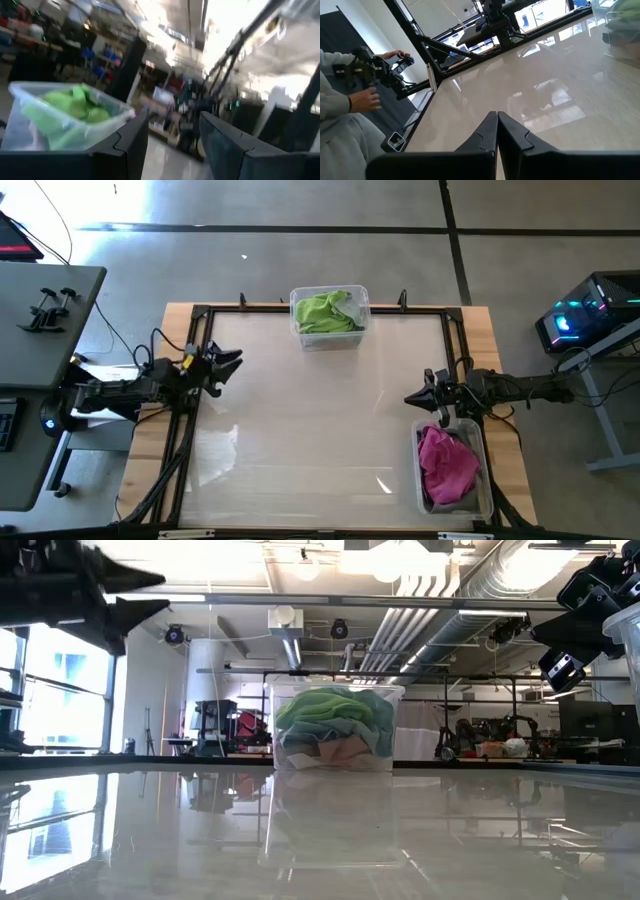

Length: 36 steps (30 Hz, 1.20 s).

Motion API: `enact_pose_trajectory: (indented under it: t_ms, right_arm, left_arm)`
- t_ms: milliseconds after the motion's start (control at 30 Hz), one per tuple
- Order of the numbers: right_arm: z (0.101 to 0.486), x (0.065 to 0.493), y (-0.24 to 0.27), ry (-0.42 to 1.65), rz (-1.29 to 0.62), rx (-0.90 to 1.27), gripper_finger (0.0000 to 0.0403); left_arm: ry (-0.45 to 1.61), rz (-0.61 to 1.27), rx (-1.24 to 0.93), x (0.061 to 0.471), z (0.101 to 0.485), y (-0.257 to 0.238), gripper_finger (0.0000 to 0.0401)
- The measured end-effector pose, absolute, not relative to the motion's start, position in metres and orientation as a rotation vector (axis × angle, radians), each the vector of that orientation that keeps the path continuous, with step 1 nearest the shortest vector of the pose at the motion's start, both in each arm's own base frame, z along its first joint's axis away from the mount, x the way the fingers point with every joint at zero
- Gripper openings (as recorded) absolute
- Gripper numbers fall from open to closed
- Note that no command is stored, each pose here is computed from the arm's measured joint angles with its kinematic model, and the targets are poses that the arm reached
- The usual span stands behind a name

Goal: Sort towels by color in basket
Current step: Return to Home Position

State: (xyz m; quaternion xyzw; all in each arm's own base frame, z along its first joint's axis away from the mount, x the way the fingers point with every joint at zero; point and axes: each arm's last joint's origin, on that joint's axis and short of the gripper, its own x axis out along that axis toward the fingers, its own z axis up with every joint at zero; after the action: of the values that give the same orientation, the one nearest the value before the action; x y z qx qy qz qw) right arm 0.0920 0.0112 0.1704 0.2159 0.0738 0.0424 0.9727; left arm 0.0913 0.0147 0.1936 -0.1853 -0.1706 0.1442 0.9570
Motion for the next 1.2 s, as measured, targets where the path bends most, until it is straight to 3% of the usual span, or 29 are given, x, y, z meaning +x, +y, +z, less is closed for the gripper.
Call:
enact_pose_trajectory:
  t_ms: [433,633,900,1200]
  right_arm:
    - [0.17,0.092,0.011,0.149,0.085,0.436,0.0001]
    - [0.17,0.092,0.011,0.149,0.085,0.436,0.0001]
    - [0.17,0.092,0.011,0.149,0.085,0.436,0.0001]
    - [0.17,0.092,0.011,0.149,0.086,0.436,0.0001]
  left_arm:
    - [-0.035,0.141,-0.144,0.097,0.169,0.01,0.0162]
    - [-0.017,0.107,-0.032,0.097,0.168,0.009,0.0162]
    - [-0.031,0.107,-0.275,0.097,0.168,0.009,0.0162]
    - [-0.025,0.053,-0.304,0.097,0.168,0.004,0.0162]
